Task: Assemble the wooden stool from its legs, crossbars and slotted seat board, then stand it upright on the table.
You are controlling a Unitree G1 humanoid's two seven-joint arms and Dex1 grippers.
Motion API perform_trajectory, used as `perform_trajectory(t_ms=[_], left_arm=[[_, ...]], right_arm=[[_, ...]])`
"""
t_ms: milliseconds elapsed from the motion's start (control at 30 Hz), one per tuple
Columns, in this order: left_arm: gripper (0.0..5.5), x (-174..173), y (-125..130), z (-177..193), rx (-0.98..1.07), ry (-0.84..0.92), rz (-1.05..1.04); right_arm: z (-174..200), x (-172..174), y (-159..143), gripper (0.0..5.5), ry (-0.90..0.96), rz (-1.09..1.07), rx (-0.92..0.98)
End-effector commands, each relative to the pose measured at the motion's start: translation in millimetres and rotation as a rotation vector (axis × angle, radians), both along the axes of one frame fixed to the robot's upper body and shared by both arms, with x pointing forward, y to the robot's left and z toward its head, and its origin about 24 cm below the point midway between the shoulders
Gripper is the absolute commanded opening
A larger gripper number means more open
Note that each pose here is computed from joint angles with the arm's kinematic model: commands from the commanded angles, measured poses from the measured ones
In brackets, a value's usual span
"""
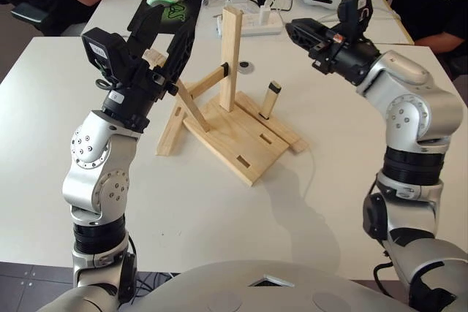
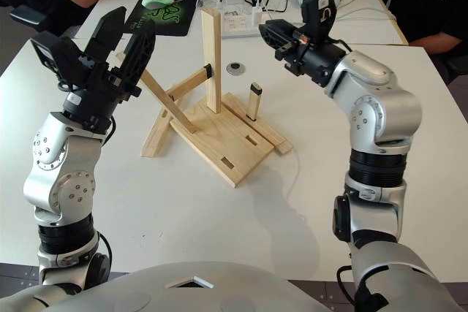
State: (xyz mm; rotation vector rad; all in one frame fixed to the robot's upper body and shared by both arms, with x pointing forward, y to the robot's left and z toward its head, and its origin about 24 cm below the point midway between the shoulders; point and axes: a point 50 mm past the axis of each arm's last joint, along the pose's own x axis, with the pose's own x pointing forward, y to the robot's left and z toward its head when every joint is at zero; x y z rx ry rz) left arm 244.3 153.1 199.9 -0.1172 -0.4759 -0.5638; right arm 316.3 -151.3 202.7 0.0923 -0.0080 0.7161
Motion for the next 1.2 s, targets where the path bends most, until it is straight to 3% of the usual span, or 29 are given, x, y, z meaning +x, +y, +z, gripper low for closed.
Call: perform_trajectory(t_ms=[33,300,567,733,1200], left_arm=[[2.82,4,-3,6,0.001,-0.021,-0.027],[2.82,6,-5,7,0.001,-0.013,-0.066],[2.82,11,-9,10,0.001,-0.013,-0.098],[2.82,13,-12,12,0.014,-0.011,-0.105],[2.82,14,-15,12,0.012,-0.008,-0.113]], right_arm=[[-13,3,8,0.04,-0.013,-0.052,0.075],[-6,14,5,0.01,-0.106,-0.152,0.229],[-31,29,28,0.01,-0.082,-0.143,0.206],[-48,30,25,0.01,-0.060,-0.151,0.170],[-52,42,35,0.01,-0.089,-0.147,0.134]])
